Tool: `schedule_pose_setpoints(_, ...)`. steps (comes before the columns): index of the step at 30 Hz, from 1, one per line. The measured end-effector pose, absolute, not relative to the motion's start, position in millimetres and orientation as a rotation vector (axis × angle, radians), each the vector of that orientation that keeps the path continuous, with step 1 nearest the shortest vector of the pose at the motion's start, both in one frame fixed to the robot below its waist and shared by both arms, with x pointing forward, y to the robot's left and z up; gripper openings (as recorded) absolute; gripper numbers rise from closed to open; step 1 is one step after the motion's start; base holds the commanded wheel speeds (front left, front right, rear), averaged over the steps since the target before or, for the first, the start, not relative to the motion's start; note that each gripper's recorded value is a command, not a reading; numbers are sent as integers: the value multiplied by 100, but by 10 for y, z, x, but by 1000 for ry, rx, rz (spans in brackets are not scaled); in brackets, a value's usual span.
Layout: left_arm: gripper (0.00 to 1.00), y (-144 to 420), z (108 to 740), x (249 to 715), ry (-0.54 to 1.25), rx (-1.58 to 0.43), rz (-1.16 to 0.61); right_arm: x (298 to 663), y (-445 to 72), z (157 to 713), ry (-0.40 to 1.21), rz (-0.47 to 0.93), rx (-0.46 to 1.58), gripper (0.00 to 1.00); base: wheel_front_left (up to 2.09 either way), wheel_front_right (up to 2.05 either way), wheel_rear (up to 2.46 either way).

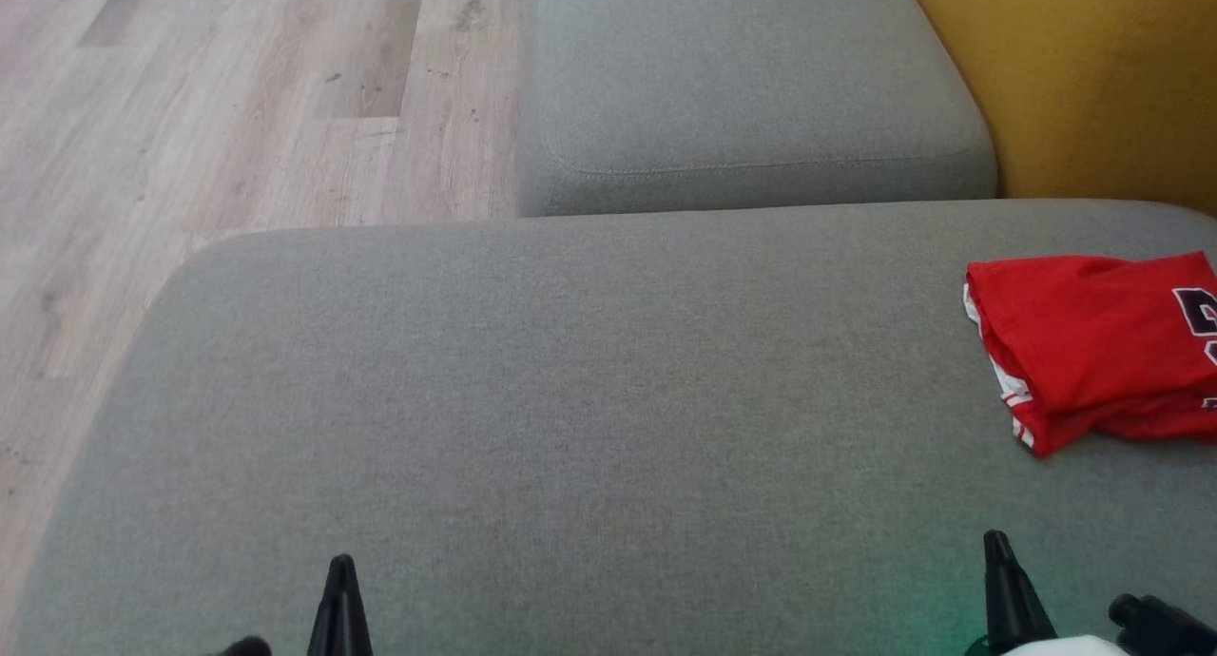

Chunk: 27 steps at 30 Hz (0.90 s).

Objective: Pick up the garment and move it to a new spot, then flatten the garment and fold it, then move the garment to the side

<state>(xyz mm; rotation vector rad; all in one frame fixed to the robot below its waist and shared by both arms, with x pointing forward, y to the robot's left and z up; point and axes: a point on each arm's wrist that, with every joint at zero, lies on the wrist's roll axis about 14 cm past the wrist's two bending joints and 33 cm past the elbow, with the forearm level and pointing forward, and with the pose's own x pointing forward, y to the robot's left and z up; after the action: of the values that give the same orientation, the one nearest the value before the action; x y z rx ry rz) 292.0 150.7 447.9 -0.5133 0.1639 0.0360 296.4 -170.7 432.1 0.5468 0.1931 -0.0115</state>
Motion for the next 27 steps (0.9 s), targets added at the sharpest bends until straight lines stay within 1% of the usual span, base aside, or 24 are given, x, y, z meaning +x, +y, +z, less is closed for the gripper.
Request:
schedule_pose_setpoints(8, 0, 1515, 4447, 2954, 187, -609, 45, 2982, -1771, 4290, 207, -48, 637, 0, 0, 0, 0)
schedule_pose_setpoints(14, 0, 1575, 4475, 3034, 184, -678, 60, 3084, -1791, 4366, 185, -57, 705, 0, 0, 0, 0)
schedule_pose_setpoints(22, 0, 1579, 4458, 3083, 201, -775, 65, 3099, -1829, 4335, 198, -83, 799, 0, 0, 0, 0)
schedule_pose_setpoints(27, 0, 1631, 4464, 3130, 201, -835, 79, 3182, -1862, 4398, 179, -91, 856, 0, 0, 0, 0)
